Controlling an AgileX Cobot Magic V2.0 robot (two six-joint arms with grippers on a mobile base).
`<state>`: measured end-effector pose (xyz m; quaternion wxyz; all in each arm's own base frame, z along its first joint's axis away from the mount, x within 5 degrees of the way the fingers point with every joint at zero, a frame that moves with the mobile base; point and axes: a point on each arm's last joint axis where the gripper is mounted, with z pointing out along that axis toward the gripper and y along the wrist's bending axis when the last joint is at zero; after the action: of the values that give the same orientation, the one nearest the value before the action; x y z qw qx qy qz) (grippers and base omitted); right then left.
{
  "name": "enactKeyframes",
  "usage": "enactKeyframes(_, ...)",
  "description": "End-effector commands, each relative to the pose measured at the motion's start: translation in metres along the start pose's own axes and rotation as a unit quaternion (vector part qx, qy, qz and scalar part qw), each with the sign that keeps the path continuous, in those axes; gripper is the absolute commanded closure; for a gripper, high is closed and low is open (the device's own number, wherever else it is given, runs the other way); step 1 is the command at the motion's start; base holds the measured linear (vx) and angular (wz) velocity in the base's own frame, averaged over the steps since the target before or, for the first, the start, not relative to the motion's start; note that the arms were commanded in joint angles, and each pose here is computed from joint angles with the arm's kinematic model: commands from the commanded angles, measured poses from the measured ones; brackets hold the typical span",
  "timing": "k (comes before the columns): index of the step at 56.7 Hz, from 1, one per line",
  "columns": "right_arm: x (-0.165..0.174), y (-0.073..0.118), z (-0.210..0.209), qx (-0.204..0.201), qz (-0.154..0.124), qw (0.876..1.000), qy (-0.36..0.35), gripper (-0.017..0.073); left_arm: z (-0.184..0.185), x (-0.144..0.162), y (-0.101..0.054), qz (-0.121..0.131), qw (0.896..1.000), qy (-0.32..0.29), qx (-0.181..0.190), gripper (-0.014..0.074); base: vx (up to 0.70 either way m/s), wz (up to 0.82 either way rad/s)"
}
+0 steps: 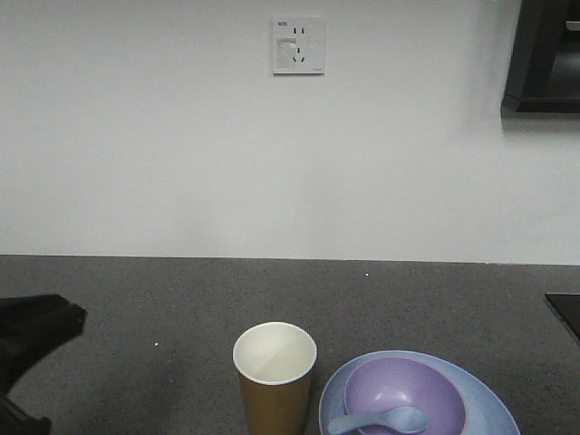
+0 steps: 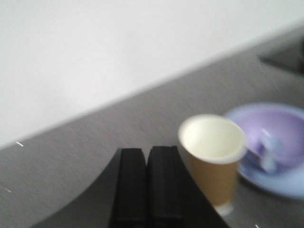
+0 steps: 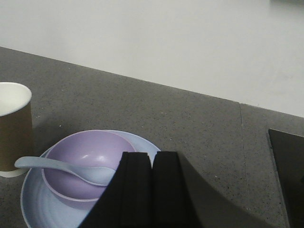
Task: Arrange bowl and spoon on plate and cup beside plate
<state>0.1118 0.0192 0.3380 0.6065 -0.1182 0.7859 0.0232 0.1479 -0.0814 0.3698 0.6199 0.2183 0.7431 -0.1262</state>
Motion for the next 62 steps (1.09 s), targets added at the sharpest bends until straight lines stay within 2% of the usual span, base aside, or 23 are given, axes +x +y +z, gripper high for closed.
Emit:
enactKeyframes(1,-0.016,-0.003,-0.003,0.014,0.0,0.999,-0.05,0.0568,-0.018,-0.006,0.013,-0.029,0.989,-0.138,-0.039,0.0597,0.0,0.0)
enactKeyframes(5,-0.016,-0.003,-0.003,0.014,0.0,0.999,-0.05,0.0568,-0.028,0.022,0.02,-0.053,0.984,-0.154,-0.073,0.0597,0.0,0.0)
enactKeyframes(14,-0.016,-0.003,-0.003,0.014,0.0,0.999,-0.05,0.0568,-0.053,0.101,0.021,-0.067,0.982,-0.111,-0.134,0.0597,0.0,0.0)
enactKeyframes(22,-0.016,-0.003,-0.003,0.014,0.0,0.999,-0.05,0.0568,-0.069,0.148,0.018,-0.072,0.975,-0.101,-0.184,0.0597,0.0,0.0)
enactKeyframes(29,-0.016,-0.003,-0.003,0.014,0.0,0.999,-0.05,0.0568,-0.076,0.177,0.014,-0.069,0.969,-0.11,-0.209,0.0597,0.0,0.0)
enactKeyframes(34,-0.016,-0.003,-0.003,0.014,0.0,0.999,-0.05,0.0568,-0.081,0.185,0.011,-0.067,0.97,-0.096,-0.214,0.0597,0.0,0.0)
enactKeyframes(37,-0.016,-0.003,-0.003,0.014,0.0,0.999,-0.05,0.0568,-0.085,0.185,0.01,-0.052,0.97,-0.102,-0.216,0.0597,0.0,0.0)
enactKeyframes(42,-0.016,-0.003,-0.003,0.014,0.0,0.999,-0.05,0.0568,-0.084,0.186,0.01,-0.041,0.971,-0.093,-0.216,0.0597,0.0,0.0)
enactKeyframes(62,-0.016,-0.003,-0.003,0.014,0.0,0.999,-0.05,0.0568,-0.084,0.186,0.01,-0.041,0.971,-0.094,-0.216,0.0597,0.0,0.0)
